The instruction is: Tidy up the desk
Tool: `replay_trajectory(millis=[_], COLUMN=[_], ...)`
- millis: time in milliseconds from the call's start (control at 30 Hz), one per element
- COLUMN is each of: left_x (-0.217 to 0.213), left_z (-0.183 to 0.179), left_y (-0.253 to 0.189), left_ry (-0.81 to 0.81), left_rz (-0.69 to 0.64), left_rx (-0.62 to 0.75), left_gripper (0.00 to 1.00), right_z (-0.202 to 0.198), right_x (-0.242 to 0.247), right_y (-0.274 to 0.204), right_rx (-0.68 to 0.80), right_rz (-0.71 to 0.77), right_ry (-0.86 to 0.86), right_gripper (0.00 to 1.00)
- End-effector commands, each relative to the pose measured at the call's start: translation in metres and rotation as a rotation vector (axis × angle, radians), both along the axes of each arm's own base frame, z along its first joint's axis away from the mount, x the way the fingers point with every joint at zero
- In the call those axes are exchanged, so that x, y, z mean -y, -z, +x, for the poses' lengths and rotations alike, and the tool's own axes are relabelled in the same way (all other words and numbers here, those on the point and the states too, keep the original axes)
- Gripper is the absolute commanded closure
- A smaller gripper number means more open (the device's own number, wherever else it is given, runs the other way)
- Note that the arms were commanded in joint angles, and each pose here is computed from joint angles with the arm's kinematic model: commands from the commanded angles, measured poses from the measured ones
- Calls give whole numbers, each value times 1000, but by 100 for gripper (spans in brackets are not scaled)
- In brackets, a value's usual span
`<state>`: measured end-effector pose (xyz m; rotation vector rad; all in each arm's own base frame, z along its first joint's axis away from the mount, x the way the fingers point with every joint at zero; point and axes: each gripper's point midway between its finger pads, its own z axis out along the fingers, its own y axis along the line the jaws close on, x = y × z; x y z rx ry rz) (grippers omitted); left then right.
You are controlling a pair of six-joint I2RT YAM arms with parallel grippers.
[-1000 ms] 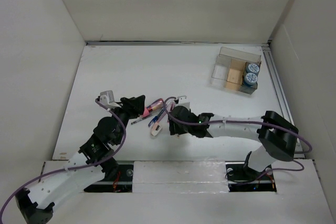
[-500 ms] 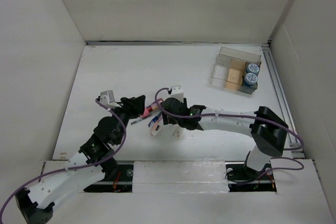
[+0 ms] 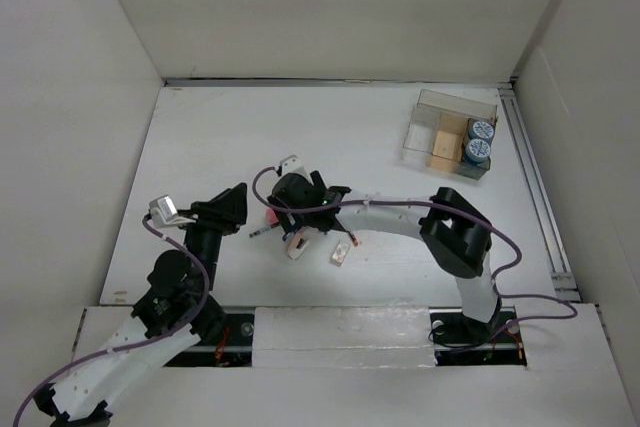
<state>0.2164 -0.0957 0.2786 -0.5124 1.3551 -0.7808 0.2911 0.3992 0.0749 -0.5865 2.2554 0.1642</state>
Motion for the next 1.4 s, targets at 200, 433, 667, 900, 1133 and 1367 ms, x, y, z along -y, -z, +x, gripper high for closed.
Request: replay_trajectory(millis=[200, 433, 667, 900, 1133, 1367], left_x=[-5, -4, -10, -22, -35, -38], left_z=[3, 6, 2, -4, -11, -11], left_y=[3, 5, 3, 1, -1, 0], left_ry=[-34, -45, -55, -77, -104, -118], left_rz=[-11, 3, -27, -77, -142, -141], left_rx=[-11, -30, -15, 17, 49, 45], left_gripper=[48, 48, 49, 49, 48, 48], right_z=[33, 29, 21, 46, 65, 49], right_x=[-10, -8, -10, -6, -17, -20], right_y=[-19, 0, -18, -13, -14, 2], right_rx=[26, -37, -46, -31, -27, -155], right_rz=[-107, -192, -98, -157, -168, -191], right_ry=[-109, -182, -254, -247, -335, -440], right_gripper=[2, 2, 3, 1, 0, 0])
